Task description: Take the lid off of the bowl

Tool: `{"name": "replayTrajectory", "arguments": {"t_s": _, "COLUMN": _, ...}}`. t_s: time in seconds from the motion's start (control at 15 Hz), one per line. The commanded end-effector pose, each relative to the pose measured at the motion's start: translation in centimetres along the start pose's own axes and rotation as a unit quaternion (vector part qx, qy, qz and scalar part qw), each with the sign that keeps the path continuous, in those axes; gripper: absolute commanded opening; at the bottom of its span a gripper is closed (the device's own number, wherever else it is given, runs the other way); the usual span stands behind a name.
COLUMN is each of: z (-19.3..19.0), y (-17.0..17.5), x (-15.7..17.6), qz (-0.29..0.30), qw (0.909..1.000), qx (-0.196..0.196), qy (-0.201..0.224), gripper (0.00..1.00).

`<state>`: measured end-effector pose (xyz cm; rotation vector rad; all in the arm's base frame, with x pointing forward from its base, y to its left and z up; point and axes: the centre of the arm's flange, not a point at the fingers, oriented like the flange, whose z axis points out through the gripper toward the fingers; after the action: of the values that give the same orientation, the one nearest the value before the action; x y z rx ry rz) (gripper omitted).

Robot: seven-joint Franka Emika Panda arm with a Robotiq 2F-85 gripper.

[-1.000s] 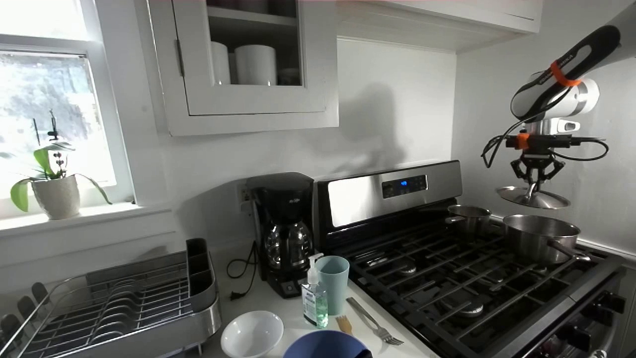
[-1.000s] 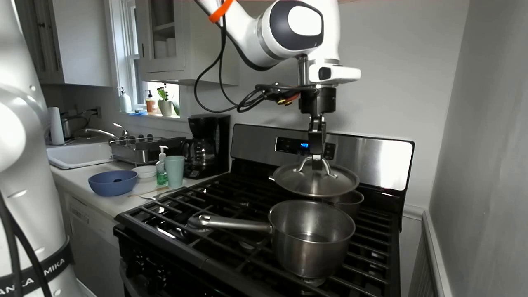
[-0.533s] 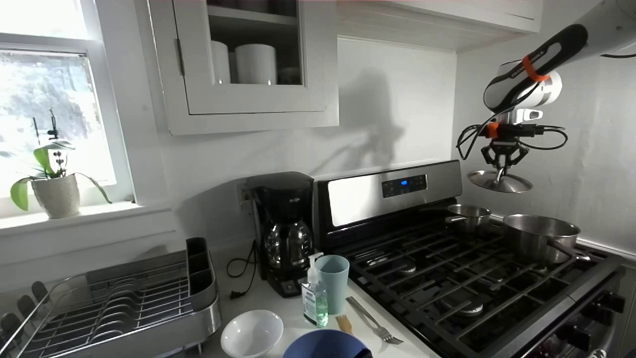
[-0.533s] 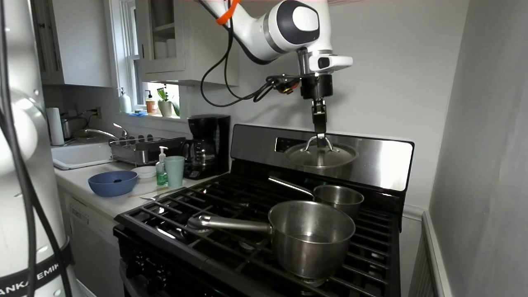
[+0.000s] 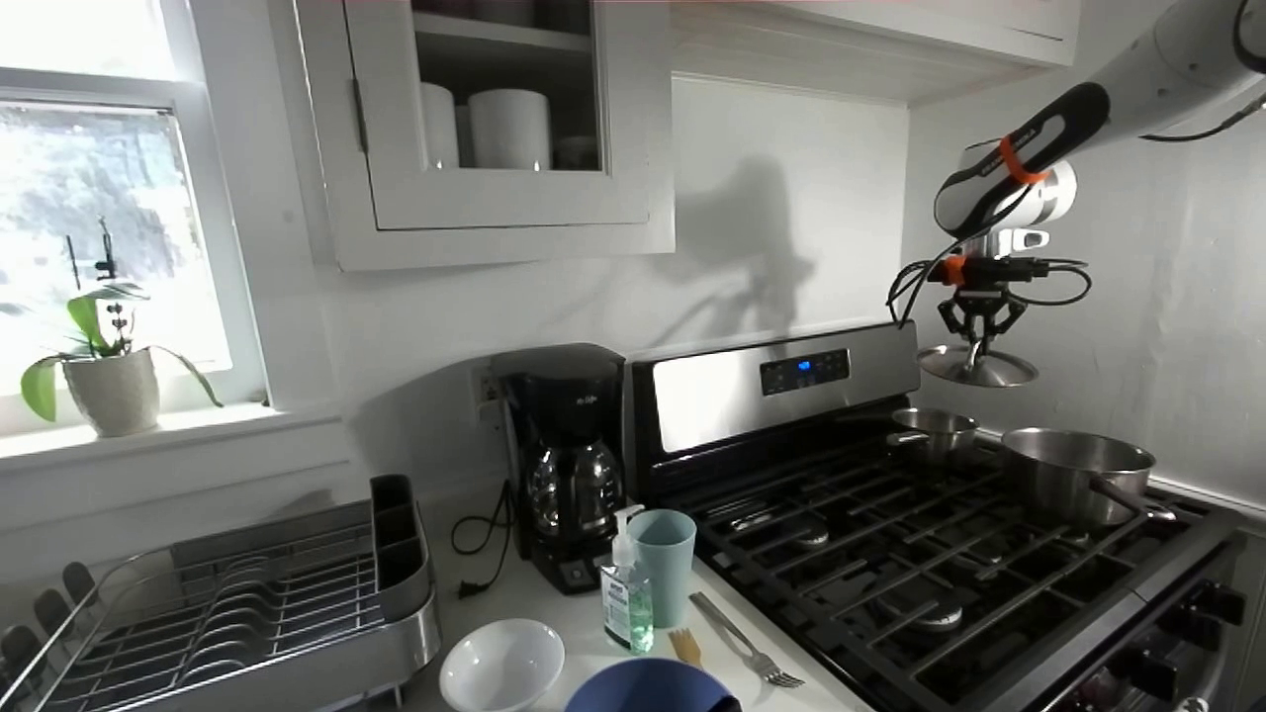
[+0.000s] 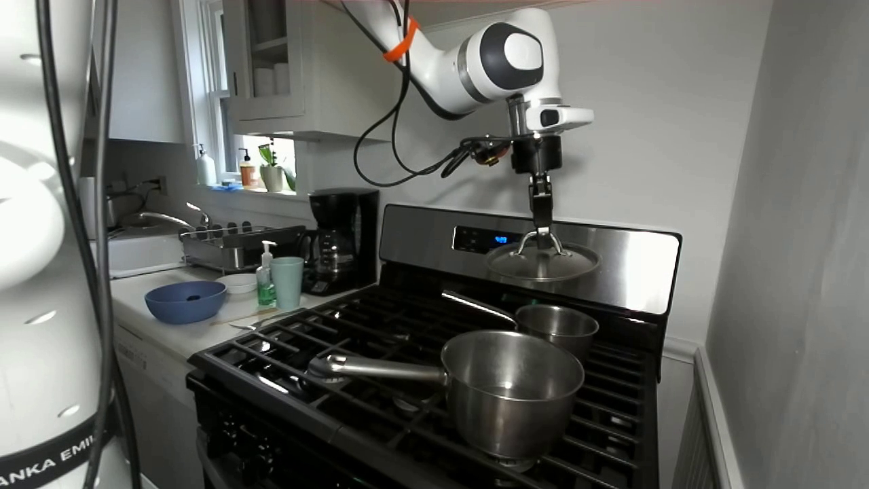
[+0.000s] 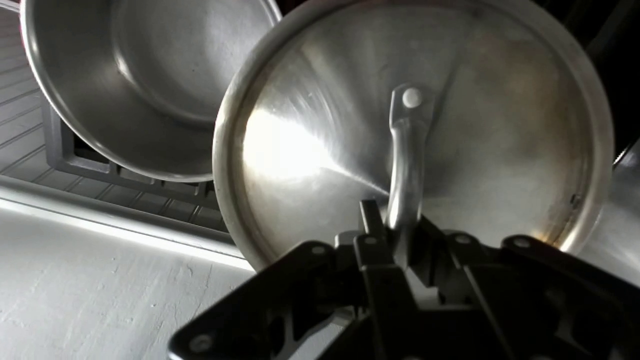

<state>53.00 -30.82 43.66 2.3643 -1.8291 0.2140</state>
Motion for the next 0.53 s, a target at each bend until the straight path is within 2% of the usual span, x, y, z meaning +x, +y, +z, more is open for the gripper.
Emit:
{"name": "replayTrajectory", "arguments": {"t_s": 0.0, "z": 0.0, "y": 0.0, "x": 0.0, "qz": 0.000, "qw": 1.0000, "qx": 0.000, "qy": 0.000, "gripper": 0.15}}
{"name": "replayTrajectory", "arguments": {"t_s": 0.07, "z": -0.1, "y": 0.0, "x": 0.0, "qz": 0.000, "qw": 1.0000, "qx": 0.000, "qy": 0.000, "gripper": 0.04}}
{"name": "replayTrajectory", "arguments": {"t_s": 0.47, "z": 2.6, "y": -4.7, "x": -0.1, "qz": 0.000, "qw": 0.9999, "qx": -0.013, "qy": -0.001, "gripper": 0.04}}
